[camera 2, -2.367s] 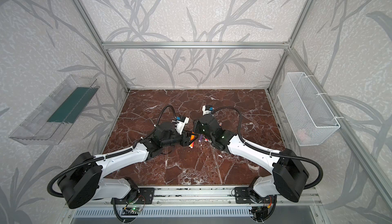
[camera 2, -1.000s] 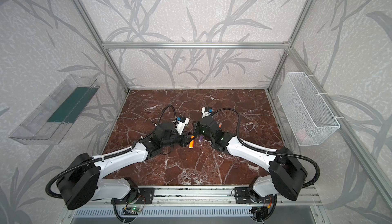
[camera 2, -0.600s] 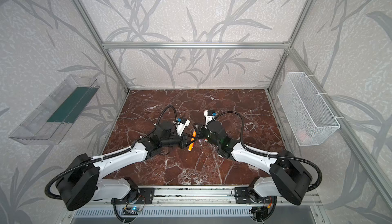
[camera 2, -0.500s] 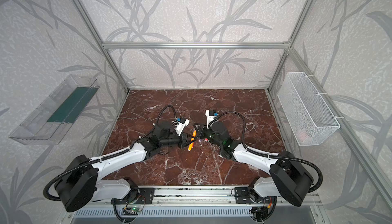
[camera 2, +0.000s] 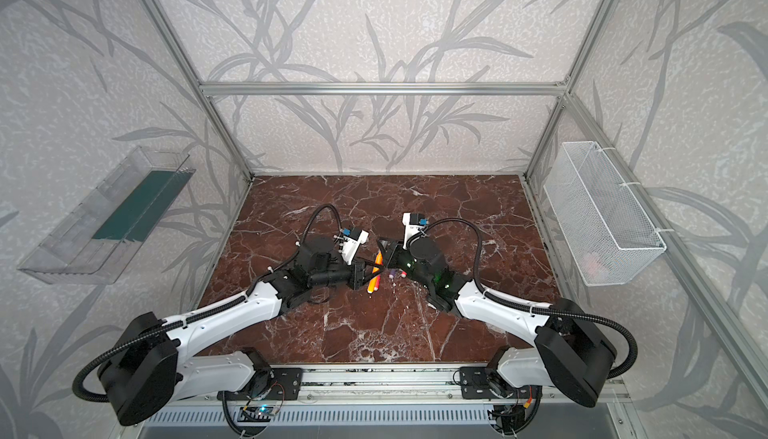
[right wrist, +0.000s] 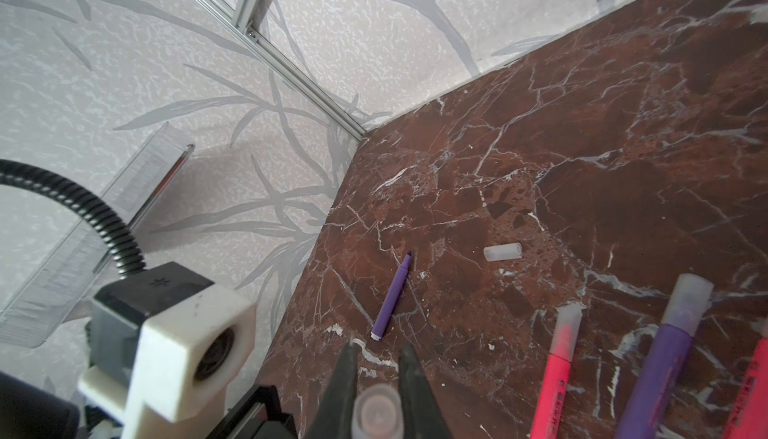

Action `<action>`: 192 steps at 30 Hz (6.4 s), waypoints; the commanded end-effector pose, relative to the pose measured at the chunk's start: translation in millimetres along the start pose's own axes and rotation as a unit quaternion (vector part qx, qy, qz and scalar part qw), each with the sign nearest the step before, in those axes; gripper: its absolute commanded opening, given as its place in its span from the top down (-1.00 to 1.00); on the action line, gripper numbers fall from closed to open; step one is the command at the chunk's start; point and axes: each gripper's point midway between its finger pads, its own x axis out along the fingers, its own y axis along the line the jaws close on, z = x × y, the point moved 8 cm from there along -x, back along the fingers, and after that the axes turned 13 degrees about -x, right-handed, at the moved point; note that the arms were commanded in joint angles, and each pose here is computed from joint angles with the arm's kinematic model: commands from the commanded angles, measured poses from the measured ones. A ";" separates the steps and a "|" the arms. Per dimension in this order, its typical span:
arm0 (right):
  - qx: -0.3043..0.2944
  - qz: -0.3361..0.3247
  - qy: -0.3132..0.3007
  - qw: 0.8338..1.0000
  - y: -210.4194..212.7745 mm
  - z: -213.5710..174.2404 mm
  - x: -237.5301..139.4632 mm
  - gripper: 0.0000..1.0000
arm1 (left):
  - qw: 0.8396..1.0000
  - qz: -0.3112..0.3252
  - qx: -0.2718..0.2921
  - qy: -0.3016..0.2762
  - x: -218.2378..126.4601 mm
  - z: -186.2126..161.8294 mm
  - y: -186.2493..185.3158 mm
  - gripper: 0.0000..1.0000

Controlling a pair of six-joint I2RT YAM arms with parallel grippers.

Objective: Insert the pens into the pen caps

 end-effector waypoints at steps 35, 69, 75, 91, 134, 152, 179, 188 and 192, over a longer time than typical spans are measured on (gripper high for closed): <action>0.002 0.111 0.037 0.993 24.3 -17.8 1.0 1.00 | 0.990 -0.002 0.000 -0.138 -29.8 54.3 -5.9 1.00; 0.024 0.110 0.057 0.992 2.4 44.0 -3.7 1.00 | 0.992 -0.035 0.032 -0.120 -42.6 50.9 -4.8 1.00; 0.002 0.079 0.024 0.997 3.6 59.9 -7.3 1.00 | 0.993 -0.018 0.022 -0.118 -37.2 49.2 3.5 1.00; -0.010 0.057 0.010 0.998 1.1 66.5 -5.2 1.00 | 0.993 -0.027 0.019 -0.116 -35.5 48.7 2.4 1.00; 0.018 0.115 0.056 0.992 19.4 47.9 58.0 1.00 | 0.993 -0.011 0.030 -0.117 -32.4 49.1 -1.3 1.00; -0.012 0.148 0.093 0.984 26.7 42.6 49.7 1.00 | 0.993 -0.007 0.030 -0.118 -33.6 47.4 -0.1 1.00; -0.056 0.273 0.104 0.955 35.7 9.5 26.5 1.00 | 0.990 -0.059 0.026 -0.122 -37.6 45.4 -9.5 1.00; -0.010 0.061 0.222 0.973 13.6 -15.0 36.9 1.00 | 0.983 0.109 0.037 -0.139 -37.1 49.9 11.8 1.00; -0.025 -0.006 0.242 0.970 14.8 -27.8 37.1 1.00 | 0.972 0.176 0.070 -0.142 -31.1 48.4 8.6 1.00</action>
